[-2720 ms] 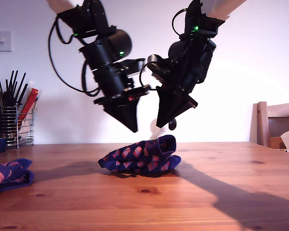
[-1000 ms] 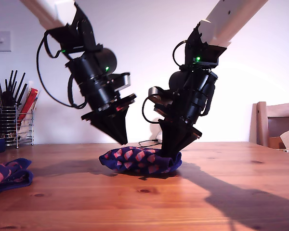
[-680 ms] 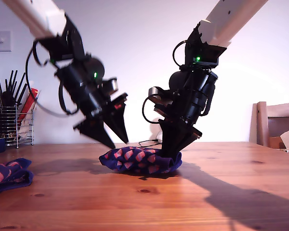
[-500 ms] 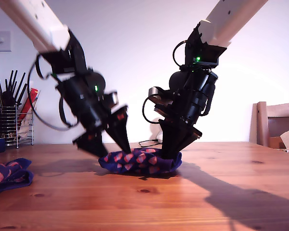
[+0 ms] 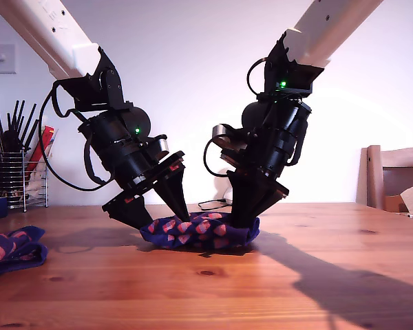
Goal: Fold the socks in front of you. After folding them, place them to the left side.
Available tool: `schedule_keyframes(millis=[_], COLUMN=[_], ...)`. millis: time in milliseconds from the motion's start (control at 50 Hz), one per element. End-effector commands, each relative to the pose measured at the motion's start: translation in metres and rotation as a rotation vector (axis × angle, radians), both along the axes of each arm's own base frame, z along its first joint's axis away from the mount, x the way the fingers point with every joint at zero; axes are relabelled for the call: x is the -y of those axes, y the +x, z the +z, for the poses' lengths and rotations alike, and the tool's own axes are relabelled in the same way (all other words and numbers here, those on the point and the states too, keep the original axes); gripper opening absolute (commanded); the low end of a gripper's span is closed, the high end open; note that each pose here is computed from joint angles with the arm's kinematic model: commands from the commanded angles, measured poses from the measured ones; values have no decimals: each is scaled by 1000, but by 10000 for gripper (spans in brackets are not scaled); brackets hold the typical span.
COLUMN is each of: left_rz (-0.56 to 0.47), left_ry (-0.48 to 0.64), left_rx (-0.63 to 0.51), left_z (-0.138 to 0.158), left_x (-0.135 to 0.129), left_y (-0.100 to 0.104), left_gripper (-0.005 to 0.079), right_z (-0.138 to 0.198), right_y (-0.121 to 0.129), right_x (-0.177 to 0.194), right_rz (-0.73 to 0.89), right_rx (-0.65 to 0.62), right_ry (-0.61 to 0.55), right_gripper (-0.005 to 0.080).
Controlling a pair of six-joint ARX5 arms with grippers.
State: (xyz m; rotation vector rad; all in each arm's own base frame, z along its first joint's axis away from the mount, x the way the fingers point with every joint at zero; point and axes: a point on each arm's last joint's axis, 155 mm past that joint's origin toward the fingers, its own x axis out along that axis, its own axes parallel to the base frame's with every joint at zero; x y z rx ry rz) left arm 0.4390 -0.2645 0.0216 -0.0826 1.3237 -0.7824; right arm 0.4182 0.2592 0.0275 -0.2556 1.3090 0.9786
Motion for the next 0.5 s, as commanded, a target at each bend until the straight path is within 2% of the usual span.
schedule_keyframes(millis=[0, 80, 200, 340, 480], left_rz=[-3, 1, 0, -22, -54], left_ry=[33, 17, 20, 10, -8], left_rx=[-99, -91, -96, -61, -50], left_z=[-39, -38, -38, -36, -34], left_x=[-1, 2, 1, 3, 6], left_y=[-18, -15, -16, -11, -13], left_gripper=[536, 443, 209, -17, -20], right_z=[-13, -13, -13, -13, -13], right_y=[-8, -7, -7, -7, -7], right_x=[1, 0, 0, 0, 0], right_rz=[16, 17, 16, 16, 17], right_rx=[-29, -26, -26, -27, -26], right_ry=[-13, -12, -12, -13, -12], right_gripper=[-11, -11, -11, -11, -11])
